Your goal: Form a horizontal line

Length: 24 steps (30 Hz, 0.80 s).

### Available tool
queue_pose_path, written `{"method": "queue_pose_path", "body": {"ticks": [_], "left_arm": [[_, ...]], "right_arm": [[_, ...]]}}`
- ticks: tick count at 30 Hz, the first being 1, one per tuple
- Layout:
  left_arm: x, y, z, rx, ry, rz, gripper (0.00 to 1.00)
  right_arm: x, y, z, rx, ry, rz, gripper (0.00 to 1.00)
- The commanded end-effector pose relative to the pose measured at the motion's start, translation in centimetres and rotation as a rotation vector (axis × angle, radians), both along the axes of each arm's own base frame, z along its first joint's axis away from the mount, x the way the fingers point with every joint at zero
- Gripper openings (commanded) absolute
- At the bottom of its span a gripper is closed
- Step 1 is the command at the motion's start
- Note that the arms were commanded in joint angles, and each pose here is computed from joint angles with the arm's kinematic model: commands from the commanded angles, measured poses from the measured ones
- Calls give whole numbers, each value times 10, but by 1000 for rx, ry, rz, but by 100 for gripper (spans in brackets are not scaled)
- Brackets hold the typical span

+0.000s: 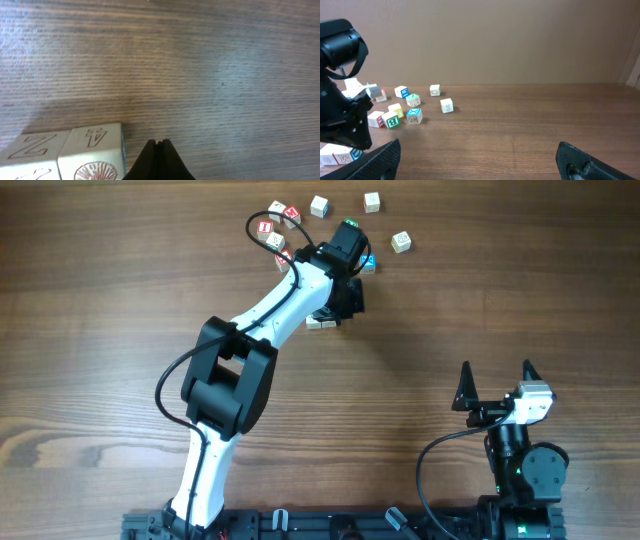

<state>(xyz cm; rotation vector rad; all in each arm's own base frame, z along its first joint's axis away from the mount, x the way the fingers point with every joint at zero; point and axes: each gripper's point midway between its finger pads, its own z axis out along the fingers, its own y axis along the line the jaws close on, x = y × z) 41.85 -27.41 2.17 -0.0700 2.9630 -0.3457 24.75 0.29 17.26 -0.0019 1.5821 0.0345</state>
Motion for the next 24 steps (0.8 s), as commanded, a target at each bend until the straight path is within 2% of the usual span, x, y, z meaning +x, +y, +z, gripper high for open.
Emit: {"method": "queue_pose_path", "body": {"ticks": [1,5,11,13,15,20,24], "left_arm": [[-1,11,-7,55,7,2,4],[-3,21,-9,104,11,10,4],[-5,19,-9,102,14,6,4],[-7,15,-9,92,15,-2,4],[-10,-1,0,23,11,-73,4],[-4,-13,40,-53,-51,-90,4],[0,-23,105,-147,-163,-134,4]], "right_arm": [[-1,2,3,-14,-13,15,100],[-1,2,3,-14,-13,15,100],[-1,2,3,-14,-13,15,100],[-1,2,2,-14,-13,15,100],[-1,2,3,-14,-13,15,100],[-1,2,2,-14,-13,15,99],[-1,2,3,-13,-13,15,100]]}}
